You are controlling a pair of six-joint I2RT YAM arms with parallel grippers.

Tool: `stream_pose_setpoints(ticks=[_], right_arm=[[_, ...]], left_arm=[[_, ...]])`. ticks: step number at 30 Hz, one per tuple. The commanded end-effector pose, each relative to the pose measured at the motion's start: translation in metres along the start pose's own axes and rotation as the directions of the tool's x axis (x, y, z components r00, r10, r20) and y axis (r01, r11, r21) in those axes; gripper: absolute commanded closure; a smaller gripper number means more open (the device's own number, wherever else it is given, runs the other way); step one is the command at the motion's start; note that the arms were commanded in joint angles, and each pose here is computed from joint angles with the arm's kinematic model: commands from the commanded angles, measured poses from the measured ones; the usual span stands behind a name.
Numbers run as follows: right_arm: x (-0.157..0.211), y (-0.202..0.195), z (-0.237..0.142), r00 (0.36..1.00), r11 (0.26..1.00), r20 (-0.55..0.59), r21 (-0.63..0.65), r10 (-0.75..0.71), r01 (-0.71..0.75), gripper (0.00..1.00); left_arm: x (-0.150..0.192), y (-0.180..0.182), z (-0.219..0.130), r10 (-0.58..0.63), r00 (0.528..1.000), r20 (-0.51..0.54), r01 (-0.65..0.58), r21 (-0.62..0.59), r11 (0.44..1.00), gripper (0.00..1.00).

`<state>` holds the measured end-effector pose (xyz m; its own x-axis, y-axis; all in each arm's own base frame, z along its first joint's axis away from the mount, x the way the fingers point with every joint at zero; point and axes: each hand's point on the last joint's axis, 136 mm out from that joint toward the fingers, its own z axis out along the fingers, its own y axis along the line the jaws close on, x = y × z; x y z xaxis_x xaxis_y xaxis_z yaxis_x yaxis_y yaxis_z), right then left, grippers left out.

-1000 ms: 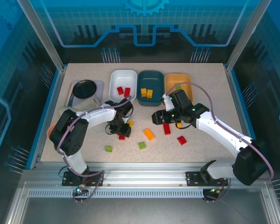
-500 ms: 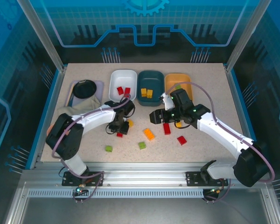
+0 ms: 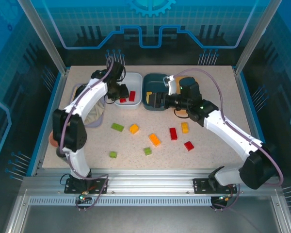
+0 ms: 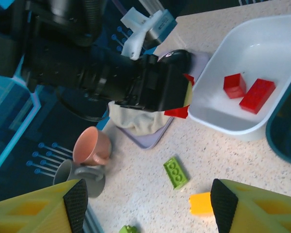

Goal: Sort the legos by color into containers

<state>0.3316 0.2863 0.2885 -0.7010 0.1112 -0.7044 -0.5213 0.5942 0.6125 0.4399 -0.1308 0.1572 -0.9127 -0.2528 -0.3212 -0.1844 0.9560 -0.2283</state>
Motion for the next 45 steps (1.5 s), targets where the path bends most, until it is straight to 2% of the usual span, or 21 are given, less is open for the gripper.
stream_pose_setpoints(ticks=[1, 8, 14, 19, 30, 34, 38, 42, 45], right_arm=[[-0.022, -0.01, 0.007, 0.999, 0.998, 0.046, 0.053, 0.012, -0.014, 0.29], [-0.025, -0.026, 0.023, 0.999, 0.995, 0.014, 0.087, 0.048, -0.049, 0.29], [-0.016, -0.039, 0.025, 0.997, 0.991, -0.019, 0.113, 0.077, -0.075, 0.29], [-0.009, -0.047, 0.025, 0.994, 0.987, -0.037, 0.127, 0.106, -0.101, 0.29], [0.005, -0.061, 0.023, 0.988, 0.976, -0.082, 0.183, 0.134, -0.117, 0.29], [0.01, -0.068, 0.014, 0.988, 0.969, -0.092, 0.225, 0.127, -0.104, 0.29], [0.013, -0.075, -0.004, 0.991, 0.951, -0.104, 0.304, 0.082, -0.047, 0.3], [0.031, -0.105, -0.037, 0.986, 0.871, -0.147, 0.492, 0.081, 0.001, 0.3], [0.059, -0.132, -0.064, 0.972, 0.803, -0.193, 0.596, 0.135, 0.007, 0.31]], left_arm=[[-0.018, 0.011, 0.016, -0.042, 0.999, -0.028, 0.04, -0.072, 0.997, 0.68], [-0.044, 0.041, 0.047, -0.084, 0.996, -0.014, 0.076, -0.287, 0.955, 0.72], [-0.032, 0.046, 0.063, -0.156, 0.987, -0.035, 0.136, -0.325, 0.936, 0.75], [-0.02, 0.045, 0.078, -0.173, 0.982, -0.072, 0.139, -0.341, 0.93, 0.74], [-0.009, 0.032, 0.094, -0.159, 0.98, -0.12, 0.113, -0.322, 0.94, 0.53], [-0.015, 0.024, 0.083, -0.139, 0.984, -0.111, 0.102, -0.29, 0.951, 0.4], [-0.029, 0.009, 0.057, -0.121, 0.991, -0.057, 0.105, -0.232, 0.967, 0.35], [-0.035, -0.016, 0.017, -0.101, 0.995, 0.009, 0.101, -0.135, 0.986, 0.29], [-0.024, -0.04, -0.01, -0.095, 0.995, 0.03, 0.095, -0.006, 0.995, 0.25]])
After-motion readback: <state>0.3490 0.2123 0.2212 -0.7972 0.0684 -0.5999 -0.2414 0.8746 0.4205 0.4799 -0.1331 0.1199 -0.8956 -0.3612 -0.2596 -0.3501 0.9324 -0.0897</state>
